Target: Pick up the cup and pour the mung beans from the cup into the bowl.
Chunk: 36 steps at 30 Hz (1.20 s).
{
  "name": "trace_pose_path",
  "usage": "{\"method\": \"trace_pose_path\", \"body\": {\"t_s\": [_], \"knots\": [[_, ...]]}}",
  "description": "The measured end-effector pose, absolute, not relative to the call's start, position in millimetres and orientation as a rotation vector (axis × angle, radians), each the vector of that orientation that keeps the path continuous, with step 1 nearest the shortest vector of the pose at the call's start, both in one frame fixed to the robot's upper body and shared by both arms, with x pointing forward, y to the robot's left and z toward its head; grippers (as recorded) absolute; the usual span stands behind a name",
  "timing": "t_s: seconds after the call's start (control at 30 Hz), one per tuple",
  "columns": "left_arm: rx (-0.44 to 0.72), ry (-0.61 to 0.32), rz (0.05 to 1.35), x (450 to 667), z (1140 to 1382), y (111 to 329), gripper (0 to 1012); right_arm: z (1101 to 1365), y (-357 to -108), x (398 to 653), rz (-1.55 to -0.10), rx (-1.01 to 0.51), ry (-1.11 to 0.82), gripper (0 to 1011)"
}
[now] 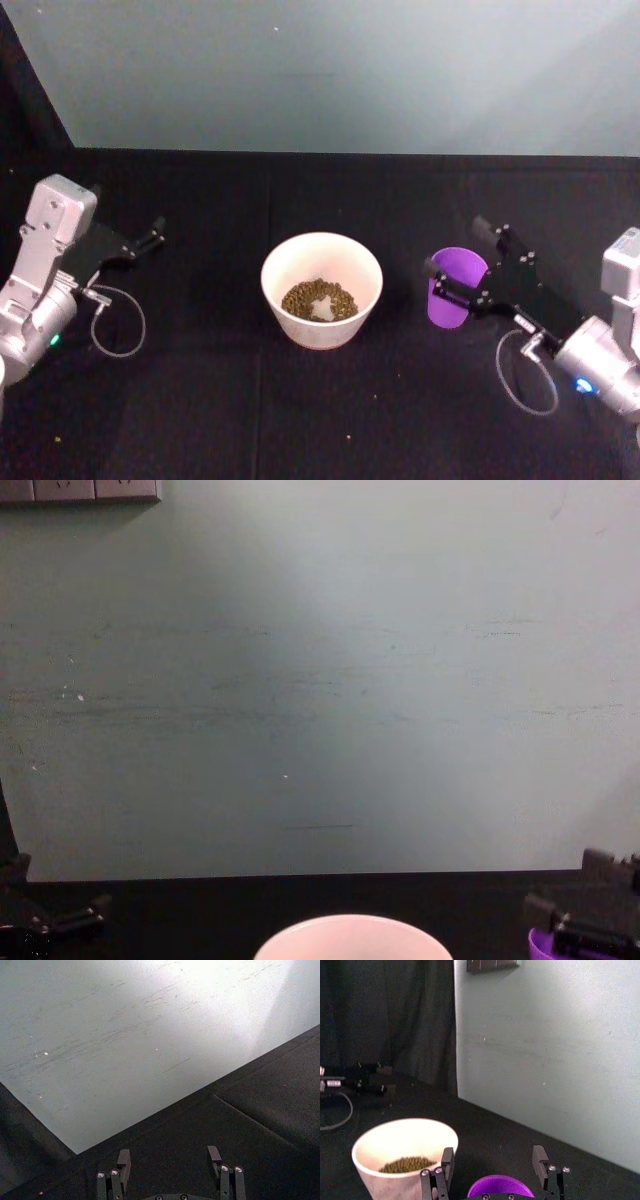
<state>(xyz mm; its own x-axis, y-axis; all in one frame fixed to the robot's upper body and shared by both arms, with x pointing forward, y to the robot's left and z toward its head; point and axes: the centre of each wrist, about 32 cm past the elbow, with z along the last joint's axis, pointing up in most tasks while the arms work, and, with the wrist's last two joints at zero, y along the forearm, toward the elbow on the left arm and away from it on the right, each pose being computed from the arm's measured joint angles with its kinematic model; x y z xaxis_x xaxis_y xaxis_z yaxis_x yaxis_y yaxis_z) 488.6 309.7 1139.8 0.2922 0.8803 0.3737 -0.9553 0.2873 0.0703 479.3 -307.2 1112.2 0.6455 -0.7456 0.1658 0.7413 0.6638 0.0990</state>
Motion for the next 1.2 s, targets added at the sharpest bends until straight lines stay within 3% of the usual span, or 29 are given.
{"method": "trace_pose_path", "body": {"t_s": [0.27,0.5,0.83,1.2], "knots": [[0.304,-0.285,1.248,489,1140,310,1000,1148,-302,456,-0.939,0.035,-0.24,1002],[0.304,-0.285,1.248,489,1140,310,1000,1161,-302,436,-1.075,0.036,-0.232,1002],[0.304,-0.285,1.248,489,1140,310,1000,1154,-319,418,-1.282,0.014,-0.191,1002],[0.304,-0.285,1.248,489,1140,310,1000,1143,-328,413,-1.353,0.003,-0.204,1002]]}}
